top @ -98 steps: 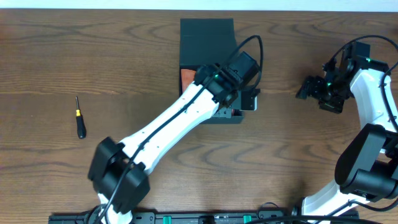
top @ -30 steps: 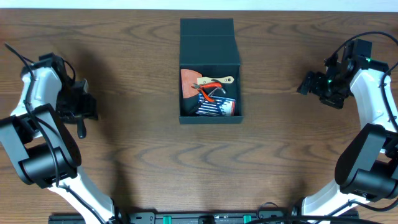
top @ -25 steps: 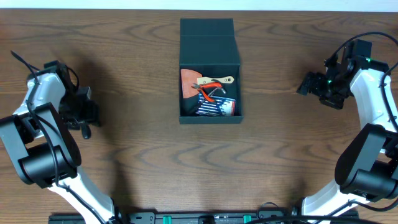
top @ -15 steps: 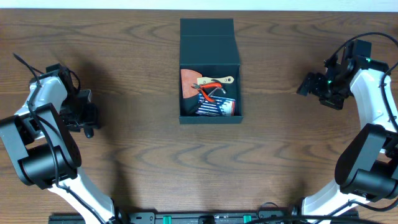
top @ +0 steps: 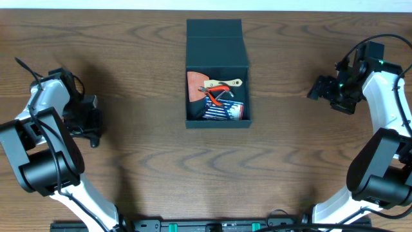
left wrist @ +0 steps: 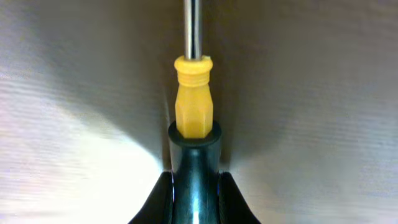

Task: Pack container
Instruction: 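Carry the yellow screwdriver with the left gripper into the box and release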

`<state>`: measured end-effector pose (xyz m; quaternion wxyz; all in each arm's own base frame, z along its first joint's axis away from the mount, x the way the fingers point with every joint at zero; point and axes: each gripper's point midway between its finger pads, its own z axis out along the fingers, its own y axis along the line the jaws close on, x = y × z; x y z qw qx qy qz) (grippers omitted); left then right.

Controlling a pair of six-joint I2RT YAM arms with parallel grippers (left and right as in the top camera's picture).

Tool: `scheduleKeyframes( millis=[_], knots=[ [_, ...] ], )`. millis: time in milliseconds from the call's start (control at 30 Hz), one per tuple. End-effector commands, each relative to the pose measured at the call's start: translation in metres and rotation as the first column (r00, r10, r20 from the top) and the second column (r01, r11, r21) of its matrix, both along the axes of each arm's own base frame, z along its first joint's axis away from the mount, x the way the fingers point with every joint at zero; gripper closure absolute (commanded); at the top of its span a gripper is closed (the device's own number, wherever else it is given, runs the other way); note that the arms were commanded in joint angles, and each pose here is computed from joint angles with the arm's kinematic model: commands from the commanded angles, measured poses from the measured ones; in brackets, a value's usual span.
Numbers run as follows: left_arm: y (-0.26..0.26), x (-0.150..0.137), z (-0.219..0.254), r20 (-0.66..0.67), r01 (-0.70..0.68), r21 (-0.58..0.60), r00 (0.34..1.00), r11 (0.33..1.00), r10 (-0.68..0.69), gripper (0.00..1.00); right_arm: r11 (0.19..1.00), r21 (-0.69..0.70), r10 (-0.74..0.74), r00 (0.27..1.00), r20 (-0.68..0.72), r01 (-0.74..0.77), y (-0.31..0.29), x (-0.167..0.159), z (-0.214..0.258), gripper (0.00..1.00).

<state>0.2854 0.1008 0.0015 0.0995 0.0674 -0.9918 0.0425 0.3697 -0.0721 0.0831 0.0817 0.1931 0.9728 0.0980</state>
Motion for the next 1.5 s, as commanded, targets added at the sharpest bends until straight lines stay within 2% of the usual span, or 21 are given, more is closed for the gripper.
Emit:
scheduleKeyframes(
  millis=[0,100,167,267,300,400,467,500,567,633,700,767,900,1033,1233,1333,1400,1467],
  knots=[
    [-0.016,0.012,0.032,0.066,0.032,-0.012,0.997,0.999,-0.031,0.94,1.0,0.011,-0.006,1.0,-0.006,0.006,0.002,-0.001,-0.001,0.15],
    [-0.033,0.029,0.073,0.155,0.11,0.022,0.981,0.994,-0.112,0.94,1.0,0.011,-0.006,1.0,-0.007,0.006,0.002,-0.001,-0.001,0.16],
    [-0.053,0.041,0.108,0.236,0.206,0.054,0.948,0.977,-0.213,0.94,1.0,0.012,-0.005,1.0,-0.01,0.006,0.002,-0.002,-0.001,0.16],
    [-0.095,0.056,0.16,0.363,0.365,0.117,0.85,0.924,-0.382,0.94,1.0,0.012,-0.006,1.0,-0.01,0.006,0.002,-0.002,-0.001,0.16],
    [-0.115,0.059,0.176,0.406,0.435,0.146,0.793,0.889,-0.455,0.95,1.0,0.012,-0.006,1.0,-0.009,0.006,0.002,-0.002,-0.001,0.16],
    [-0.175,0.057,0.211,0.475,0.642,0.253,0.569,0.723,-0.672,0.94,1.0,0.012,-0.005,1.0,-0.01,0.006,0.002,-0.002,-0.001,0.16],
    [-0.212,0.051,0.22,0.465,0.746,0.336,0.4,0.576,-0.79,0.94,1.0,0.013,-0.005,1.0,-0.014,0.006,0.002,-0.003,-0.002,0.16],
    [-0.235,0.045,0.221,0.448,0.801,0.368,0.292,0.472,-0.845,0.94,1.0,0.013,-0.005,1.0,-0.014,0.006,0.002,-0.003,-0.002,0.16],
    [-0.271,0.034,0.216,0.416,0.87,0.395,0.118,0.296,-0.902,0.94,1.0,0.014,-0.006,1.0,-0.015,0.006,0.002,-0.003,-0.002,0.16],
    [-0.294,0.028,0.207,0.38,0.896,0.411,-0.001,0.167,-0.925,0.94,1.0,0.014,-0.006,1.0,-0.014,0.006,0.002,-0.003,-0.002,0.16],
    [-0.31,0.03,0.192,0.339,0.901,0.425,-0.07,0.087,-0.938,0.94,1.0,0.014,-0.011,1.0,-0.014,0.011,0.002,-0.003,-0.002,0.16],
    [-0.322,0.034,0.176,0.321,0.909,0.414,-0.098,0.047,-0.942,0.94,1.0,0.016,-0.016,1.0,-0.015,0.017,0.002,-0.003,-0.001,0.15],
    [-0.334,0.047,0.139,0.293,0.927,0.375,-0.103,0.015,-0.951,0.94,1.0,0.017,-0.02,1.0,-0.016,0.021,0.002,-0.003,-0.001,0.15],
    [-0.336,0.048,0.103,0.236,0.947,0.309,-0.166,-0.088,-0.958,0.94,0.999,0.046,-0.016,1.0,-0.008,0.016,0.007,-0.001,0.0,0.15],
    [-0.334,0.045,0.072,0.197,0.965,0.238,-0.159,-0.11,-0.968,0.92,0.999,0.049,-0.015,1.0,-0.008,0.016,0.008,-0.001,0.0,0.15],
    [-0.333,0.044,0.066,0.188,0.969,0.222,-0.153,-0.11,-0.97,0.83,0.999,0.05,-0.015,1.0,-0.011,0.016,0.008,-0.002,0.0,0.15],
    [-0.332,0.044,0.067,0.191,0.971,0.223,-0.13,-0.086,-0.973,0.71,0.999,0.051,-0.015,1.0,-0.018,0.016,0.009,-0.004,-0.001,0.15],
    [-0.332,0.045,0.072,0.198,0.97,0.239,-0.093,-0.044,-0.976,0.53,0.998,0.053,-0.015,1.0,-0.023,0.016,0.009,-0.005,-0.001,0.15]
  ],
)
